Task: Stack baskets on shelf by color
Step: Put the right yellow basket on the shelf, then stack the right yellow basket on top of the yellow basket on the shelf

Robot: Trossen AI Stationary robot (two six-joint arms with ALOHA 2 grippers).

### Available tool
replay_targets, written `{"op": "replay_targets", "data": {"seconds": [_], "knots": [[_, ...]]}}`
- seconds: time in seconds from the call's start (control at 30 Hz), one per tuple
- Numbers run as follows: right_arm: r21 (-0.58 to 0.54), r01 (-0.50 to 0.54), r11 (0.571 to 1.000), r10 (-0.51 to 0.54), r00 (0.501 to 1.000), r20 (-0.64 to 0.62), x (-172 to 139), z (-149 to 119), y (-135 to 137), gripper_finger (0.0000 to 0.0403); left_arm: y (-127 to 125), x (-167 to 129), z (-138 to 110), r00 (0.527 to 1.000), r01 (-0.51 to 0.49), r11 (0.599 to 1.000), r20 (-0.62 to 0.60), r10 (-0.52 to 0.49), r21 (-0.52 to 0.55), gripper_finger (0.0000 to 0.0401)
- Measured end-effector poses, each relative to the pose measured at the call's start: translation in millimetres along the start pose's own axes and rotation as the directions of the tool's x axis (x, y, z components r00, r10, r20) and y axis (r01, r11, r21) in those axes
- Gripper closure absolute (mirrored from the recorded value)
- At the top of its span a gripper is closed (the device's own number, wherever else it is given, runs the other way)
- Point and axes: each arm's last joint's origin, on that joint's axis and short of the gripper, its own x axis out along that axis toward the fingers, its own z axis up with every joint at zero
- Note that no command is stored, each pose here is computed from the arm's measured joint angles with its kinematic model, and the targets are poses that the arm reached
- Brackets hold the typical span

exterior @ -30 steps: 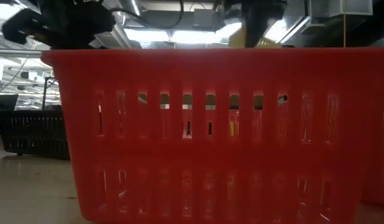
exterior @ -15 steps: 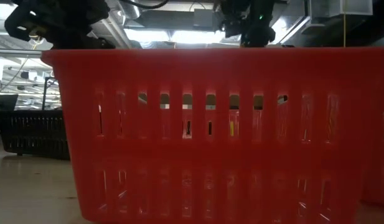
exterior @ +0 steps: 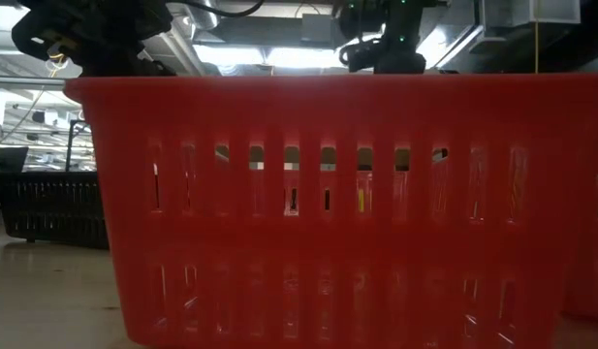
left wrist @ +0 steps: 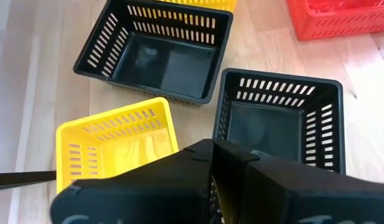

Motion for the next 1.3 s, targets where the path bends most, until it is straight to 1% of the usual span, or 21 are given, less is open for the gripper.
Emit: {"op": "replay_targets", "data": {"seconds": [0.17,0.27,0.4,0.53,0.67,0.8,0.9,1.0,1.17,1.3], "knots": [[0.004,0.002,1.000,-0.002,1.000,0.000,0,0,0,0.0352,0,0,0,1.000,0.000,1.000,0.000,0.000,-0.001,0.0401],[0.007,-0.009,1.000,0.009,1.000,0.021,0,2,0,0.0331,0,0,0,1.000,-0.001,1.000,0.000,0.001,-0.007,0.0401],[0.007,-0.018,1.000,0.018,1.000,0.017,0,1,0,0.0314,0,0,0,1.000,0.000,1.000,0.000,0.000,-0.008,0.0401],[0.008,-0.016,1.000,0.015,1.000,0.025,-2,2,-1,0.0312,0,0,0,1.000,0.000,1.000,0.000,0.000,-0.008,0.0401],[0.011,-0.004,1.000,0.004,0.999,0.042,-15,4,-3,0.0312,0,0,0,1.000,0.000,1.000,0.000,0.000,-0.008,0.0401],[0.017,0.001,1.000,-0.001,1.000,-0.012,-25,-2,-4,0.0312,0,0,0,1.000,0.000,1.000,0.000,0.000,-0.025,0.0401],[0.021,0.008,1.000,-0.007,0.998,-0.065,-25,-6,-3,0.0312,0,0,0,1.000,0.000,1.000,0.000,0.000,-0.030,0.0401],[0.017,0.010,1.000,-0.008,0.996,-0.090,-21,-8,-2,0.0312,0,0,0,1.000,0.000,1.000,0.000,0.000,-0.030,0.0401],[0.025,0.097,0.995,-0.092,0.984,-0.153,-20,-13,-3,0.0312,0,0,0,1.000,0.000,0.999,0.001,0.000,-0.034,0.0401],[0.035,0.101,0.994,-0.093,0.977,-0.190,-21,-16,-3,0.0312,0,0,0,1.000,0.000,0.999,0.001,0.000,-0.034,0.0401]]}}
